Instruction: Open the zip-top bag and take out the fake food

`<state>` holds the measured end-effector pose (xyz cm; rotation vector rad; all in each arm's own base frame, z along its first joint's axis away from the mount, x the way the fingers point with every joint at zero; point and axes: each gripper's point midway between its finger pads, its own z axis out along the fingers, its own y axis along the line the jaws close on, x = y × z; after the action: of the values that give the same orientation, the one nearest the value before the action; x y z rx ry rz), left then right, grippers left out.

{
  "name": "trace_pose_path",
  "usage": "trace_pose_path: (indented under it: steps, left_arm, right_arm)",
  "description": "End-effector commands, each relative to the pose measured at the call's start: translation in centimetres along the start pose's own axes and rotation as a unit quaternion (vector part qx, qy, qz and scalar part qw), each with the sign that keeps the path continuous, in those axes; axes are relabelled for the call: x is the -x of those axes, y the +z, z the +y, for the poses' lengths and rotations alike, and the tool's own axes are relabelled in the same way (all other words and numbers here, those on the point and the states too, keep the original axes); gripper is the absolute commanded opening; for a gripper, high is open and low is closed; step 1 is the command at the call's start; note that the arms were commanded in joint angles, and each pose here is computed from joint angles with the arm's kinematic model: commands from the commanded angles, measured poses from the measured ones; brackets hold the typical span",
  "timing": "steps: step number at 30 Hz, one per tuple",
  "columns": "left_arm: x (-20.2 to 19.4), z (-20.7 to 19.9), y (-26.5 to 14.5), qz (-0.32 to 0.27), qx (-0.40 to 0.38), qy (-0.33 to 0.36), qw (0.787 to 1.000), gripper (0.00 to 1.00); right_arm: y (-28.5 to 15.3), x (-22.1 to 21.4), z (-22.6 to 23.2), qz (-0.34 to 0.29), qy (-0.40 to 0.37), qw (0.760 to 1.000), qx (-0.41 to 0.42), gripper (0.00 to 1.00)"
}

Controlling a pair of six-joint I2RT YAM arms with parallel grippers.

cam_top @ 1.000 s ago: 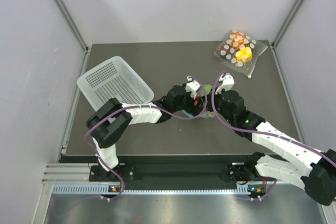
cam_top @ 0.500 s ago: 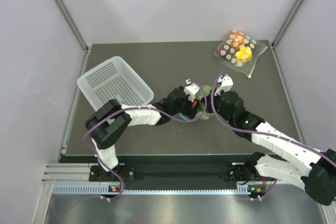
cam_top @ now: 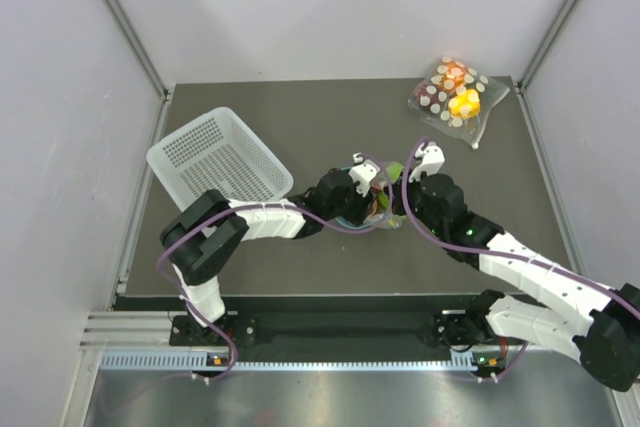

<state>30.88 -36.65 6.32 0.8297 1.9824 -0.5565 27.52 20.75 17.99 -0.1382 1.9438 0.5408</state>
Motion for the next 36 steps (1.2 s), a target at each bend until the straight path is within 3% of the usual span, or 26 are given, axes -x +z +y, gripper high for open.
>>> trace_pose_path:
  steps: [1, 9, 20, 29, 36]
  left_arm:
    - [1.4, -1.0, -2.2, -0.011, -0.028, -0.001, 1.000, 0.32]
    - [6.1, -1.9, -5.8, -0.068, -0.047, -0.015, 0.996, 0.28]
    - [7.3, -2.3, -8.5, -0.070, -0.055, -0.027, 0.996, 0.30]
    - [11.3, -3.5, -11.4, -0.129, -0.083, -0.045, 0.987, 0.31]
    - [13.8, -2.6, -14.0, -0.149, -0.056, -0.044, 0.986, 0.31]
  right_arm:
    - [0.3, 1.3, 0.7, -0.022, 0.003, 1.000, 0.001, 0.00]
    - [0.9, 0.8, -0.1, -0.014, -0.005, 1.000, -0.020, 0.00]
    - [0.9, 1.5, -0.6, -0.022, -0.017, 0.999, -0.039, 0.00]
    - [1.3, 0.3, -0.9, -0.009, -0.016, 0.999, -0.040, 0.00]
    - [1.3, 0.2, -0.9, -0.008, -0.015, 0.999, -0.039, 0.00]
